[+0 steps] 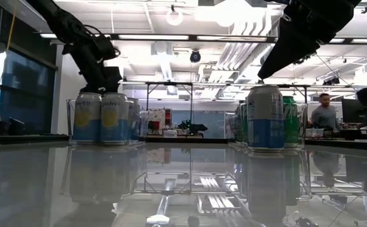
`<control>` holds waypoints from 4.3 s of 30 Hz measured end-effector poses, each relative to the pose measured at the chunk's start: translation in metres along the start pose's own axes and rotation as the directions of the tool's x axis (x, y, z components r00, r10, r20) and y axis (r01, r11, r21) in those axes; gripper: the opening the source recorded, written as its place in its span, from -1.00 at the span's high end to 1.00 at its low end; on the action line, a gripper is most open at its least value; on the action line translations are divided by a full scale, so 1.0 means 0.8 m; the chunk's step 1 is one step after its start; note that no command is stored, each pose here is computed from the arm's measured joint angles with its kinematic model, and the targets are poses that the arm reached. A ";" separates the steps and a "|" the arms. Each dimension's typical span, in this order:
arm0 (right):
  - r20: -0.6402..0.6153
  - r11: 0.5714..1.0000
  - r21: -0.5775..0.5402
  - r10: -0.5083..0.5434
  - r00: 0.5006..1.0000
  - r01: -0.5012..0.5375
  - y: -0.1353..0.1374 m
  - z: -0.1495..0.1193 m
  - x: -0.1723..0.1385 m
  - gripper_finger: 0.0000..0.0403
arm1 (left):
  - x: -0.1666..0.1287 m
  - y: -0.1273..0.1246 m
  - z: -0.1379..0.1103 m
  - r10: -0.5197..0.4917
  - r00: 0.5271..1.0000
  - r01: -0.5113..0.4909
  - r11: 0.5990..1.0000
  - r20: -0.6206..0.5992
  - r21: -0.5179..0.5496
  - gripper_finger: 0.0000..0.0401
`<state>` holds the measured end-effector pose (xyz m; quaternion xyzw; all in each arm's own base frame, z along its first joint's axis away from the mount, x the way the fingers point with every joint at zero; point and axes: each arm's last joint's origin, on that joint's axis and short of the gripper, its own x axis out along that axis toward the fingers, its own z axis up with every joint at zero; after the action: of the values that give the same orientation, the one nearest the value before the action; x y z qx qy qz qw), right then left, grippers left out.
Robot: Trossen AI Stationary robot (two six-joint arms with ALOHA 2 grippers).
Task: Sort soda cans
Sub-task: Put the blue-white soda can into the top left transparent bin
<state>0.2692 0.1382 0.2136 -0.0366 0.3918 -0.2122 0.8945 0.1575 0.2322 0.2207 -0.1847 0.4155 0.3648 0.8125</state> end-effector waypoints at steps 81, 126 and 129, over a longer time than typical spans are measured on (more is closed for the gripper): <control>-0.357 0.912 -0.230 0.245 0.901 -0.339 -0.173 0.042 0.053 -0.67 | -0.102 -0.146 -0.121 -0.091 0.983 0.087 0.996 0.156 0.030 -0.69; 0.400 0.992 -0.123 0.056 0.915 -0.007 -0.260 0.295 0.171 -0.39 | -0.179 -0.146 -0.117 -0.264 0.896 0.290 0.957 0.357 -0.019 -0.69; 0.393 0.996 -0.077 -0.017 0.920 0.052 -0.289 0.318 0.195 -0.38 | -0.180 -0.144 -0.121 -0.259 0.902 0.286 0.958 0.344 -0.028 -0.69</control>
<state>0.4649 -0.1609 0.3358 -0.1235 0.2132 -0.1993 0.9485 0.1351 0.0340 0.2805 -0.2072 0.2261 0.2896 0.9067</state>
